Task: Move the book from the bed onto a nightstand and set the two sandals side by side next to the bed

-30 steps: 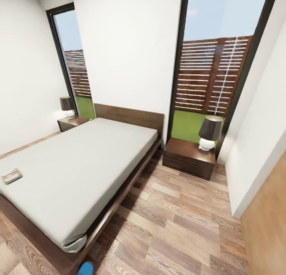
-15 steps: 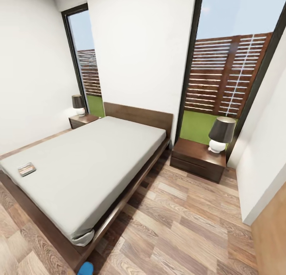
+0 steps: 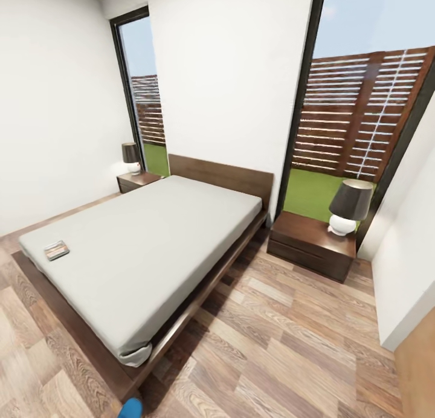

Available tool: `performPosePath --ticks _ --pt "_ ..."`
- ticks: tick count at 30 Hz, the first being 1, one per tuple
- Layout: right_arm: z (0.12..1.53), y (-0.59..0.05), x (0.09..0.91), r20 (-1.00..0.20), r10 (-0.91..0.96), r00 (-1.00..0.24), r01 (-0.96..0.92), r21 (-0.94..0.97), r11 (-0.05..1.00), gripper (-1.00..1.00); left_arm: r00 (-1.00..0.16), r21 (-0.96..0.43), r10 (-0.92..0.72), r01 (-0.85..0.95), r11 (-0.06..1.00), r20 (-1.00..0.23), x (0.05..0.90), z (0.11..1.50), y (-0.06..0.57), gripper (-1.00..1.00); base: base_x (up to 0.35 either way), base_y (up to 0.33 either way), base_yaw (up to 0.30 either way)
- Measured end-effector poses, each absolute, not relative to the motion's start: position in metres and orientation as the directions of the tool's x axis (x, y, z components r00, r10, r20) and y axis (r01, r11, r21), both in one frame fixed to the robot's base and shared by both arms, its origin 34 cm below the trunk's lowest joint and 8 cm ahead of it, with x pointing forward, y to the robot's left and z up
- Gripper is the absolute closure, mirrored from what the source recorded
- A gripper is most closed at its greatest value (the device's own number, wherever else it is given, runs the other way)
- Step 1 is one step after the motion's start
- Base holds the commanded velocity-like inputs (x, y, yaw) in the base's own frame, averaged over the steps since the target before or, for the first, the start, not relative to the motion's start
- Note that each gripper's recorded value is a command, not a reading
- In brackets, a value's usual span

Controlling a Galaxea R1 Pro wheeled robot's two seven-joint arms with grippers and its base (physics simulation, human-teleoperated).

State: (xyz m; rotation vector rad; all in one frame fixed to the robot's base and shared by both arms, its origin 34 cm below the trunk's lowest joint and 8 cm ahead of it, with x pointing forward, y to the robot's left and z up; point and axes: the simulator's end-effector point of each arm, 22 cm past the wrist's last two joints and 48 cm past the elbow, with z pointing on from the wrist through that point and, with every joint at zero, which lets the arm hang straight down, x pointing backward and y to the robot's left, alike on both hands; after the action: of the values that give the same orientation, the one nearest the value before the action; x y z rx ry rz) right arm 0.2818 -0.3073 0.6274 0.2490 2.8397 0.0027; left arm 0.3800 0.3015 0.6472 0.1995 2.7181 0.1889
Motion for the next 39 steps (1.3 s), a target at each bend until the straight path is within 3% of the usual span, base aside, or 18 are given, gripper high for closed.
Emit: performPosePath --ticks 39 --pt "0.6259 -0.3071 0.2785 -0.277 0.171 -0.945 0.170 0.026 0.985 -1.00 -0.911 0.160 0.167 0.113 0.981 -0.378 0.3767 0.6448 0.3016 1.00 -0.012 0.000 0.073"
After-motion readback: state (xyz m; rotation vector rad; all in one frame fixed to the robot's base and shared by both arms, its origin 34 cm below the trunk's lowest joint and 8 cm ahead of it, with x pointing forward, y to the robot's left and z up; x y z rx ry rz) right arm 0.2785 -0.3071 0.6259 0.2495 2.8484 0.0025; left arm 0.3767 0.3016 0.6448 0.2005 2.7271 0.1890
